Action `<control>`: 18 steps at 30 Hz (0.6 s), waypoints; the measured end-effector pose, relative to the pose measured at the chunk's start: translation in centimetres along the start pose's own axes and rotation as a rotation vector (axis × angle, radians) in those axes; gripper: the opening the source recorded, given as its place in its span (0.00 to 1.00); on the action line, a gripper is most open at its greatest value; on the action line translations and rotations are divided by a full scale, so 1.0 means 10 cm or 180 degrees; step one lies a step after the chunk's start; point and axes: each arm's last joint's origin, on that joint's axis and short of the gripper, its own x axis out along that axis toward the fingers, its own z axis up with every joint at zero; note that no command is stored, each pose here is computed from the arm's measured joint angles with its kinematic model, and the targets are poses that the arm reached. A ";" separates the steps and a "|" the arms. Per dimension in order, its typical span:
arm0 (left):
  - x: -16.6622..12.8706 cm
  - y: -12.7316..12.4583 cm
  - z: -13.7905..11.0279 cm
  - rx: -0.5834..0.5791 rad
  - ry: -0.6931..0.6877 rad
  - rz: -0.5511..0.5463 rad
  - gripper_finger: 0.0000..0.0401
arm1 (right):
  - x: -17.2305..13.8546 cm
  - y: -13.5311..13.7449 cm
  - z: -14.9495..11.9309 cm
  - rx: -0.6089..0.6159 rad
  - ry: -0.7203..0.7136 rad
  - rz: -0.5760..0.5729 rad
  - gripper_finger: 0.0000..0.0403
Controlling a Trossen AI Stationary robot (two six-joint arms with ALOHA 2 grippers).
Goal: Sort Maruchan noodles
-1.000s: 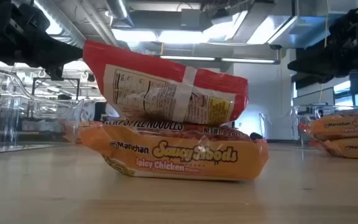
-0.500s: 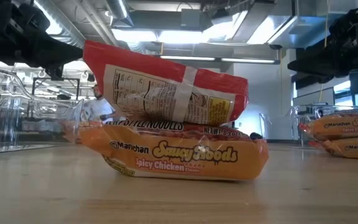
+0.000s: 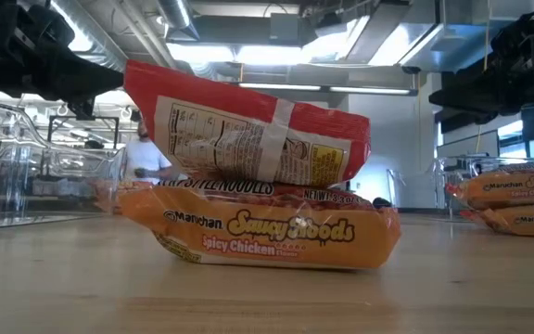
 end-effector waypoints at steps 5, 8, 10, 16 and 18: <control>0.00 0.00 0.00 0.0000 0.0002 -0.0001 0.04 | 0.00 0.00 0.00 0.0000 0.0000 0.0000 0.04; 0.00 0.00 0.00 0.0001 0.0001 0.0000 0.04 | 0.00 0.00 0.00 -0.0001 0.0000 -0.0001 0.04; 0.00 0.00 0.00 0.0000 -0.0005 0.0029 0.04 | 0.00 0.00 0.00 0.0000 0.0000 -0.0001 0.04; 0.00 0.00 0.04 -0.0027 -0.0151 0.0090 0.04 | 0.00 0.00 0.00 0.0000 -0.0001 0.0000 0.04; 0.00 0.00 0.04 -0.0027 -0.0153 0.0098 0.04 | 0.00 0.00 0.00 0.0000 0.0000 0.0000 0.04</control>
